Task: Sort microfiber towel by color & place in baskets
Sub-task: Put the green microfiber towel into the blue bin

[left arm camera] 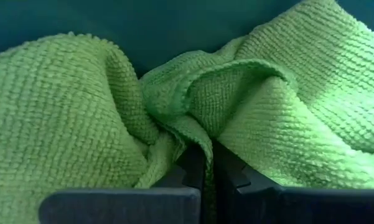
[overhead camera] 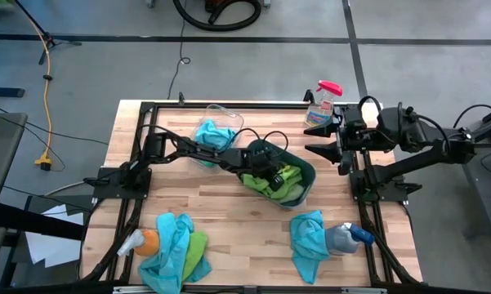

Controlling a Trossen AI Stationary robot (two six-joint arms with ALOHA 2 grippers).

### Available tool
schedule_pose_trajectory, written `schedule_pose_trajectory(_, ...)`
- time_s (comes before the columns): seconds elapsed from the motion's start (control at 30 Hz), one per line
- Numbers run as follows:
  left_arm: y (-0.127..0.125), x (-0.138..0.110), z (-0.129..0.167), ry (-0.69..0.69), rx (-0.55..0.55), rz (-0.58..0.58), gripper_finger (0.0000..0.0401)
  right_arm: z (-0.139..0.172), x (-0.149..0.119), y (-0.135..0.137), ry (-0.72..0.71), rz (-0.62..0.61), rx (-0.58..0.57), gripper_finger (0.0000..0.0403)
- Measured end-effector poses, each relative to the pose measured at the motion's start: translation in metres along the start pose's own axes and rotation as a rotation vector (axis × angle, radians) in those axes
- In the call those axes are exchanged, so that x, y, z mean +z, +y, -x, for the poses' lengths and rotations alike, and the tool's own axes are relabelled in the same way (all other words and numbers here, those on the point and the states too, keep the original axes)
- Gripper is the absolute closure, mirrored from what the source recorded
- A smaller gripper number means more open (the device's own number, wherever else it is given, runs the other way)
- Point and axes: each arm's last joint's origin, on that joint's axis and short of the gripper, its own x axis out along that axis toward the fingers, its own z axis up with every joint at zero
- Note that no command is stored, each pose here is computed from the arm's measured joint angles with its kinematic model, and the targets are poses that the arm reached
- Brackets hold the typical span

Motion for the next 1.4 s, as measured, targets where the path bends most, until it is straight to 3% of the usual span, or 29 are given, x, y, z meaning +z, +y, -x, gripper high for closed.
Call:
schedule_pose_trajectory(0.2,0.002,0.007,0.003,-0.02,-0.017,0.004,0.0369,0.0,0.0,0.0,0.0,0.0,0.0,0.0174)
schedule_pose_trajectory(0.57,-0.008,0.027,0.012,-0.049,-0.082,0.015,0.0218,0.0,0.0,0.0,0.002,0.0,0.0,0.0174)
schedule_pose_trajectory(0.77,-0.014,0.036,0.018,-0.019,-0.133,0.016,0.0161,0.0,0.0,0.0,0.002,0.0,0.001,0.0174)
schedule_pose_trajectory(1.03,-0.021,0.059,0.034,-0.014,-0.133,-0.033,0.0142,0.0,0.0,0.0,0.002,0.0,0.001,0.0174)
schedule_pose_trajectory(1.4,-0.015,0.075,0.055,0.087,-0.018,-0.144,0.0142,0.0,0.0,0.0,0.002,0.0,0.001,0.0174)
